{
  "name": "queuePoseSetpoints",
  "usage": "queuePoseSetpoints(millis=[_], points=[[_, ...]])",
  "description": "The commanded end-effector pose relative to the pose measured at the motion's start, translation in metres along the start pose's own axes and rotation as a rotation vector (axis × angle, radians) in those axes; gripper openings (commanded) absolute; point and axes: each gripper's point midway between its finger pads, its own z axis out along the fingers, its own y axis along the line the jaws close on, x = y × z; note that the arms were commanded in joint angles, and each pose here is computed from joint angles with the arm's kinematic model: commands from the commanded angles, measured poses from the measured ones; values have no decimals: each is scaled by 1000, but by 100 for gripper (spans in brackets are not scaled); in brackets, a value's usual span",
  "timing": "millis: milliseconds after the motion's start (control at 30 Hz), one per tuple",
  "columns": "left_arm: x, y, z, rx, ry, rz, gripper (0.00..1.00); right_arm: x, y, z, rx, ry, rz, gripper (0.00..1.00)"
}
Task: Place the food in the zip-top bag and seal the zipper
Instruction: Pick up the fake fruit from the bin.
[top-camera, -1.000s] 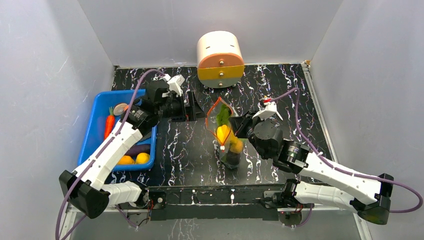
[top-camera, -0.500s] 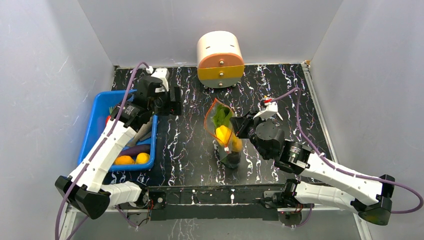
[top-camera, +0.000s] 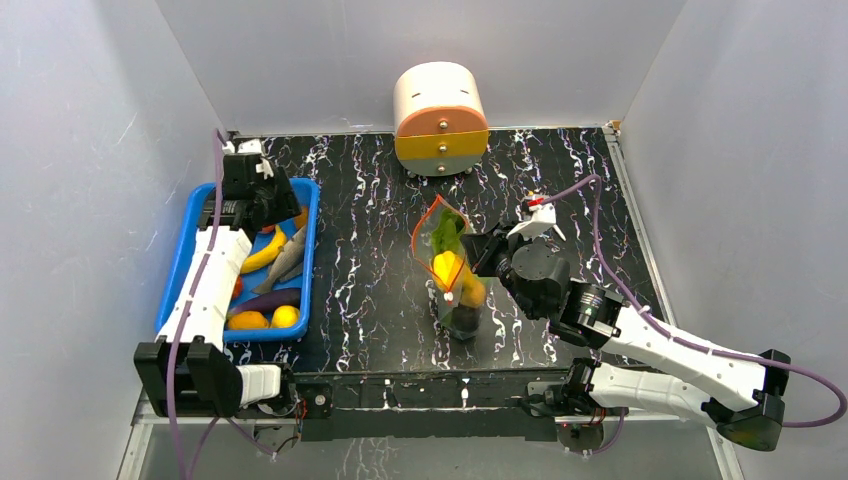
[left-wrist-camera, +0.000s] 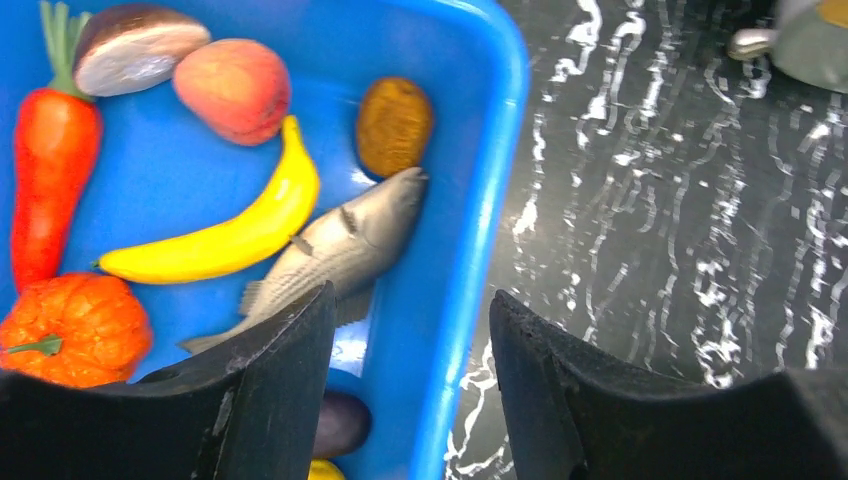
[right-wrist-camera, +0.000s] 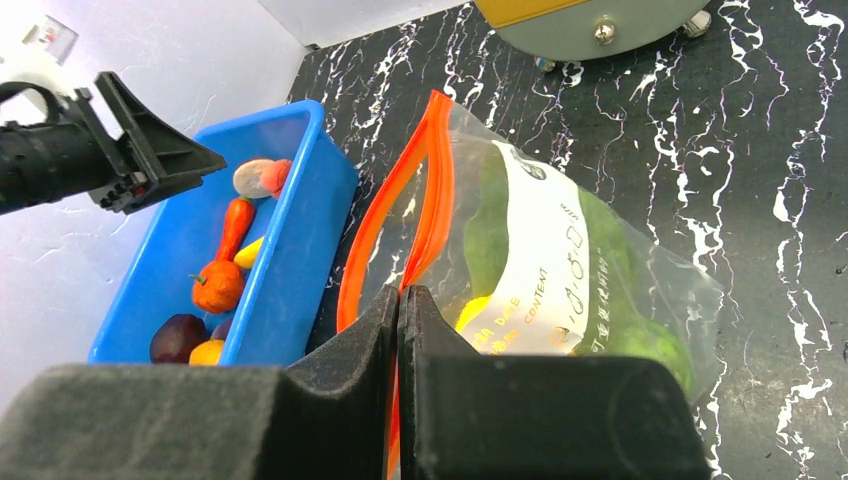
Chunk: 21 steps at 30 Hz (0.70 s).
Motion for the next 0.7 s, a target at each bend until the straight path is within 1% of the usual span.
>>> queuePoseSetpoints(millis=[0, 67, 100, 200, 267, 367, 533, 633, 667], points=[[-17, 38, 20, -157, -94, 1, 56, -20, 10, -3, -40, -66, 43, 0], [-18, 55, 31, -203, -103, -31, 57, -18, 12, -2, -44, -57, 38, 0], [-18, 59, 37, -200, -98, -47, 57, -17, 13, -2, -47, -54, 38, 0], [-22, 58, 51, -163, -92, -57, 57, -17, 15, -2, -55, -50, 43, 0], [-21, 60, 64, -158, -61, -69, 56, -19, 14, -4, -53, -51, 42, 0], [-21, 58, 79, -102, -44, -90, 53, -23, 11, -6, -38, -58, 35, 0], [-14, 36, 102, 44, -9, -93, 50, -28, 12, -6, -28, -66, 32, 0], [-5, 31, 118, 89, 18, -89, 51, -27, 14, -3, -26, -61, 33, 0], [-2, 30, 124, 106, 30, -89, 52, -25, 15, -2, -26, -57, 35, 0]])
